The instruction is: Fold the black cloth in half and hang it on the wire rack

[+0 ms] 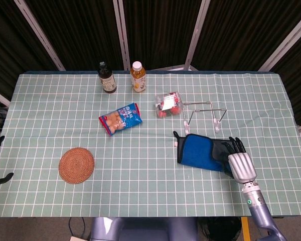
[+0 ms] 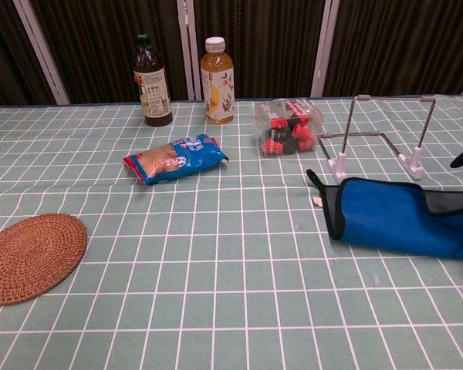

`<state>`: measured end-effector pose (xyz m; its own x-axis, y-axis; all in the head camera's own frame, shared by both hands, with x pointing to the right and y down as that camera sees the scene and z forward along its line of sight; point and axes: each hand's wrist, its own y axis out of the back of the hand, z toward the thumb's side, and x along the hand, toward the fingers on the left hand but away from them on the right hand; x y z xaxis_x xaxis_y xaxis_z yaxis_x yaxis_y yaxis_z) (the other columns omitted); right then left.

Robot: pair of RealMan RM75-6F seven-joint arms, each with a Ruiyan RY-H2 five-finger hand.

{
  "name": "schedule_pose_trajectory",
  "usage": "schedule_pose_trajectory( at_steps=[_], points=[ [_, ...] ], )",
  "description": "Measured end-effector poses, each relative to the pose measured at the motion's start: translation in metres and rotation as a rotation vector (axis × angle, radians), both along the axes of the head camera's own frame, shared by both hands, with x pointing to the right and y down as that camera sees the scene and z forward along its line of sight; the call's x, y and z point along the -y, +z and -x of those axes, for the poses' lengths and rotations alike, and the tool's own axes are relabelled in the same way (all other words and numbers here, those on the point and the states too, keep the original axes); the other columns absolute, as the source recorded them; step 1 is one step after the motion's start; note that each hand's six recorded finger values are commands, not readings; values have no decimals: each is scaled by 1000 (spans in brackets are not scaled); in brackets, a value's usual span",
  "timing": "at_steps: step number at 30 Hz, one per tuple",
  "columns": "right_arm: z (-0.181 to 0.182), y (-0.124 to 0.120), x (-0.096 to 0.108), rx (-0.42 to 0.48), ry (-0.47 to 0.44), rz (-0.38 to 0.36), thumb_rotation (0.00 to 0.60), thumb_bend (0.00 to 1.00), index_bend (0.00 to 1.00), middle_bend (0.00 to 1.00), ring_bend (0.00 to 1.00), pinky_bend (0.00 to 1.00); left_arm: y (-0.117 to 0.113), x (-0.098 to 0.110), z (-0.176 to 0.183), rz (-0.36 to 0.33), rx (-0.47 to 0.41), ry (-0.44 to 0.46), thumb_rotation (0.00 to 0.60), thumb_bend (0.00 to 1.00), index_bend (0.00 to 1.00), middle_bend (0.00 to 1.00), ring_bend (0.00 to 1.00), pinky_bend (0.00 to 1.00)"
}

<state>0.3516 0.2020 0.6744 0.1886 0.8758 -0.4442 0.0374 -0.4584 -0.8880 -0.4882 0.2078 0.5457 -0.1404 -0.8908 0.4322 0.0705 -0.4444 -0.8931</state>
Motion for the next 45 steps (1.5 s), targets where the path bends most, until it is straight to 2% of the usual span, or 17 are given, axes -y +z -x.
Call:
schedule_pose_trajectory(
  at_steps=[11,15,21,32,36,37,39,41,42,45],
  points=[
    [-16,2,47,-125,-53,-60,600,461,654,193,0,0,1,0,0,4,2,-3,600,0,0,0,0,0],
    [-26,6,60,-174,-33,-62,600,463,659,193,0,0,1,0,1,4,3,-6,600,0,0,0,0,0],
    [-43,17,64,-204,29,-3,600,453,660,193,0,0,1,0,1,4,3,-5,600,0,0,0,0,0],
    [-61,35,67,-258,16,39,600,450,659,193,0,8,3,0,-1,12,8,0,600,0,0,0,0,0],
    [-66,41,68,-283,14,57,600,368,654,193,0,9,3,0,-1,11,8,0,600,0,0,0,0,0],
    [-66,43,68,-289,13,62,600,331,629,189,0,8,3,0,-1,11,8,0,600,0,0,0,0,0],
    [-68,46,67,-302,12,69,600,140,446,146,0,2,4,0,-1,10,8,0,600,0,0,0,0,0],
    [-67,46,68,-309,13,66,600,14,287,99,0,0,4,0,-1,10,7,0,600,0,0,0,0,0],
    [-66,45,69,-309,14,56,600,0,237,82,0,0,4,0,-1,10,6,-1,600,0,0,0,0,0],
    [-63,38,73,-295,19,10,600,0,196,45,0,0,3,0,-1,10,6,-2,600,0,0,0,0,0]
  ],
)
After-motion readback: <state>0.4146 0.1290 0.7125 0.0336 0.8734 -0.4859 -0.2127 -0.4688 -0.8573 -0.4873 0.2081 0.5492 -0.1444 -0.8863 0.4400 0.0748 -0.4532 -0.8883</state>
